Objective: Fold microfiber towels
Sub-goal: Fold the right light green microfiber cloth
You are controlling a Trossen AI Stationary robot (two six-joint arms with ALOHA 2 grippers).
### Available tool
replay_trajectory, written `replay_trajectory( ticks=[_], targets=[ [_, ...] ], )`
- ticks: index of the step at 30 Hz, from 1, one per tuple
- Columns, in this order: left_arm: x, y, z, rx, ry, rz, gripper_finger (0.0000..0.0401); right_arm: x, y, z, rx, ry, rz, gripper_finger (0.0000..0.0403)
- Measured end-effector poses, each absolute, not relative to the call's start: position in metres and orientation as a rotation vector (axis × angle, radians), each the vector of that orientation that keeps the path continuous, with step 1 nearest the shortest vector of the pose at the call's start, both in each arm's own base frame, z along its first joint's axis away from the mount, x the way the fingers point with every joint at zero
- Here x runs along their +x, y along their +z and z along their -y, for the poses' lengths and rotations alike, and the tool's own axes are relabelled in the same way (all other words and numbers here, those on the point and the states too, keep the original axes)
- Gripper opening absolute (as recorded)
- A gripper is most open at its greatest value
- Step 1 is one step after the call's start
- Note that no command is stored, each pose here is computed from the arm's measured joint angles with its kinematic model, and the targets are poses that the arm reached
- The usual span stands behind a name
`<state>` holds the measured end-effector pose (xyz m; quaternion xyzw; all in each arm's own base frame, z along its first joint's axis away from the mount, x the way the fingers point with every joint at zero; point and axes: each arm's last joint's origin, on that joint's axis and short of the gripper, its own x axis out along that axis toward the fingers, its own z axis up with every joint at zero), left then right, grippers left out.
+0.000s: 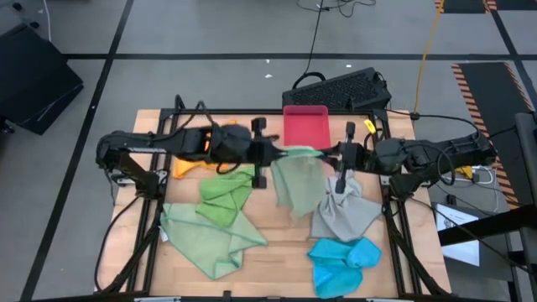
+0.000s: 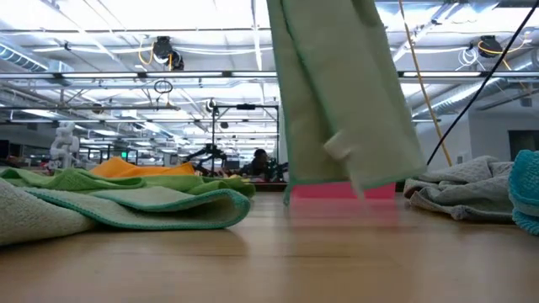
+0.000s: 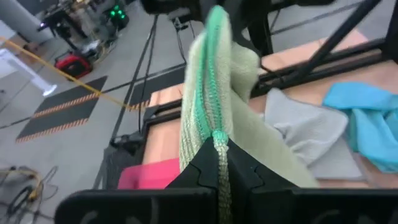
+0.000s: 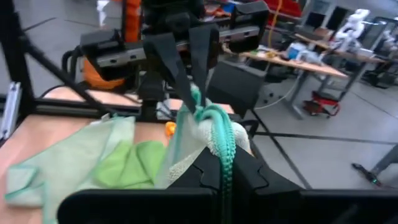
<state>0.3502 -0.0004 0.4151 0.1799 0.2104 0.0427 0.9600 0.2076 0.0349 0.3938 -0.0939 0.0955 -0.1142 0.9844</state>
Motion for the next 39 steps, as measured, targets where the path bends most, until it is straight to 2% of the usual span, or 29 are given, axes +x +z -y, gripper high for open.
replay_trajectory(
  ticks=[6,10,15,21,32,39],
  targets=[
    [0.35,0.416,-0.02,0.235,-0.078,-0.388,0.0006,0.206,0.388,-0.04,-0.097,-0.165,-0.243,0.0002],
    [0.35,0.404,-0.002,0.187,-0.145,-0.49,0.0009,0.21,0.376,-0.055,-0.017,-0.072,-0.324,0.0003],
    [0.354,0.383,0.047,0.135,-0.251,-0.615,0.0005,0.228,0.351,-0.088,0.021,0.077,-0.463,0.0003],
    [0.363,0.329,0.123,0.188,-0.187,-0.779,0.0008,0.246,0.309,-0.137,0.04,0.169,-0.641,0.0003],
    [0.357,0.271,0.236,0.169,-0.105,-0.663,0.0011,0.25,0.252,-0.203,0.072,0.229,-0.823,0.0004],
    [0.357,0.232,0.267,0.126,-0.022,-0.67,0.0013,0.258,0.228,-0.226,0.043,0.293,-0.823,0.0004]
  ],
)
